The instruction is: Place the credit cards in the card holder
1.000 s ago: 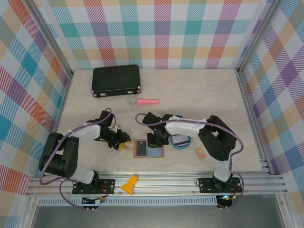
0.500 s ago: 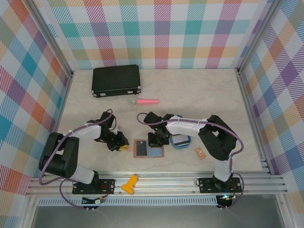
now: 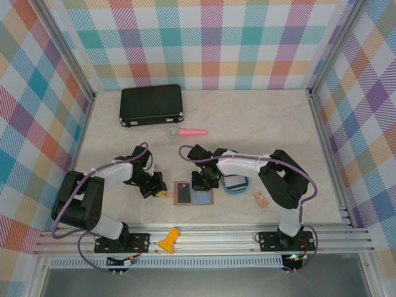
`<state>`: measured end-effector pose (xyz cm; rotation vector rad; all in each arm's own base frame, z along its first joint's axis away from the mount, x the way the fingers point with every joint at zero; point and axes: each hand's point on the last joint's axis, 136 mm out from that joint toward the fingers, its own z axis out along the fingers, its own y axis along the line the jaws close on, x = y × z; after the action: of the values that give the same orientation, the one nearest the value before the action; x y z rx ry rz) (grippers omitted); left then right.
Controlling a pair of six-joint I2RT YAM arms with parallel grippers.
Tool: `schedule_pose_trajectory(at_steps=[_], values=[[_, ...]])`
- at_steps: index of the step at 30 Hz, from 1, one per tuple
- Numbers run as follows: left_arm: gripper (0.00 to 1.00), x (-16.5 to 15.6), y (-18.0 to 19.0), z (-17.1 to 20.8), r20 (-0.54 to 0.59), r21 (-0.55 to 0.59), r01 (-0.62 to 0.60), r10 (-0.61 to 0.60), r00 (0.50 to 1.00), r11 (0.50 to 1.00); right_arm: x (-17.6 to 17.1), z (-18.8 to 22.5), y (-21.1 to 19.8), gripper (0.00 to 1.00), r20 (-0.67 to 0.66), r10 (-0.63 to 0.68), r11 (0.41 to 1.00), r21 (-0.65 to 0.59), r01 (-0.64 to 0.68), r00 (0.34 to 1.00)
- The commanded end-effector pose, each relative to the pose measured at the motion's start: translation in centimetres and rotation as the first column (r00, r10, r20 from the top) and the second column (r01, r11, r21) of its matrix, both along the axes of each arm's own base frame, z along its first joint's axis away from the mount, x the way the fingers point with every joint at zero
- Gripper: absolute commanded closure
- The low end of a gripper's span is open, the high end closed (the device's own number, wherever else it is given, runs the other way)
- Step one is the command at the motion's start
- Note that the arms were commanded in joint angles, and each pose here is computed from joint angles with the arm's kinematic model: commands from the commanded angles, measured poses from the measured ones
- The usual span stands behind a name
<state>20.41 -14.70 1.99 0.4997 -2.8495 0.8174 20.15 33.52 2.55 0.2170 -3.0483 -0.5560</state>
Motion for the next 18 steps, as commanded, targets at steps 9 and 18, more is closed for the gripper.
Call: schedule_pose_trajectory(at_steps=[9,18], values=[[1.00,-1.0,0.2,-0.7,-0.038,0.023,0.023,-0.022,0.999,0.999,-0.4,0.5,2.8,1.00,-0.018,0.022,0.994,0.112,-0.020,1.000],[1.00,-1.0,0.2,-0.7,-0.037,0.027,0.023,-0.022,0.999,0.999,-1.4,1.6,5.2,1.00,-0.025,0.061,0.978,0.203,-0.055,0.998]])
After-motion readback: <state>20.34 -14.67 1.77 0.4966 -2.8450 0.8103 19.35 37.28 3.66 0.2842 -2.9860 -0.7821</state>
